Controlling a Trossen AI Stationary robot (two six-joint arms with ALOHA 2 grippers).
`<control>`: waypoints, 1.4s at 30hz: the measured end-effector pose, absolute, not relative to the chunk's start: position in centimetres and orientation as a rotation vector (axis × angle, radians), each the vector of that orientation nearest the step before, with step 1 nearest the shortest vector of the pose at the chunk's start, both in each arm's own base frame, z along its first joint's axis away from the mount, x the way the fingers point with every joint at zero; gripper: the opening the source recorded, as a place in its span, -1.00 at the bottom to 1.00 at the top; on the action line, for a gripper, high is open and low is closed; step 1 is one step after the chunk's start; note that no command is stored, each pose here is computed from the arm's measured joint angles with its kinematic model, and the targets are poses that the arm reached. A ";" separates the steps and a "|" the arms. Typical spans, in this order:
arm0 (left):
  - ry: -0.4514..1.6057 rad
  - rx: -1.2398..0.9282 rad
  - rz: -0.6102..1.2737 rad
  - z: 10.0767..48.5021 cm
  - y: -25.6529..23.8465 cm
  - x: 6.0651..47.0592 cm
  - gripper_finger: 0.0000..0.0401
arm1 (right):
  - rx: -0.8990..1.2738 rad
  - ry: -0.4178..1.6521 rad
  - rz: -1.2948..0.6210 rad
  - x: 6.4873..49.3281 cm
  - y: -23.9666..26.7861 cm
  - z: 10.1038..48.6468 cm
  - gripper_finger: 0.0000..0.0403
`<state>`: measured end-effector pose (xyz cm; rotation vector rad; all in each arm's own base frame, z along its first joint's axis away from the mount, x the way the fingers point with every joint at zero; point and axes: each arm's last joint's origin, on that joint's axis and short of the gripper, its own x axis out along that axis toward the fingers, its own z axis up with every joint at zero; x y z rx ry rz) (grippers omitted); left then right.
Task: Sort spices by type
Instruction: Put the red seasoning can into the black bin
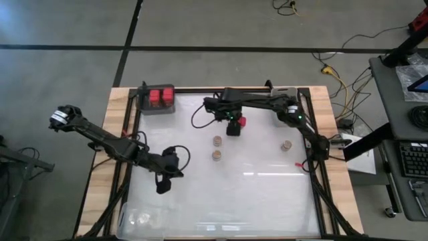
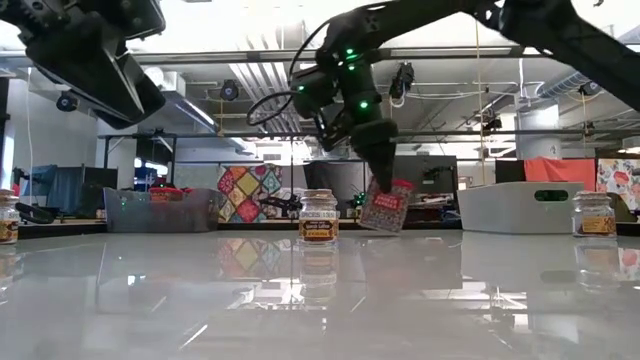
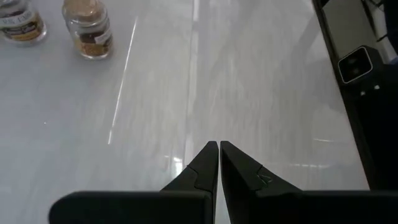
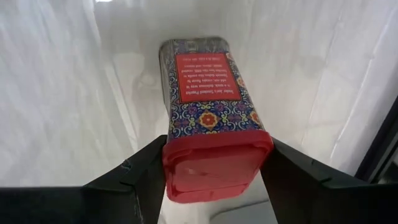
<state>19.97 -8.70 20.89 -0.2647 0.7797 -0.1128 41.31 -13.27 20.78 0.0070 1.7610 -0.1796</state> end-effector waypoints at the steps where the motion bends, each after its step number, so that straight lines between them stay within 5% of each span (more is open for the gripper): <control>1: 0.777 -0.264 -0.115 20.9 -8.7 20.0 -0.99 | 0.004 1.761 -0.176 41.6 -13.3 20.7 0.07; 15: 0.653 -0.184 -0.035 22.0 -8.3 20.8 -0.94 | -0.002 1.599 -0.155 43.4 -12.8 22.5 0.46; 23: 0.496 -0.076 -0.025 26.6 -7.0 22.6 -0.51 | -0.043 1.451 -0.152 42.4 -9.2 28.0 0.75; 32: 0.447 -0.004 0.099 28.9 -3.2 24.6 0.09 | 0.024 1.303 -0.189 36.7 -3.1 33.2 0.69; 42: 0.522 0.017 0.012 29.1 2.1 31.0 0.17 | 0.184 0.947 -0.097 30.4 5.8 31.0 0.72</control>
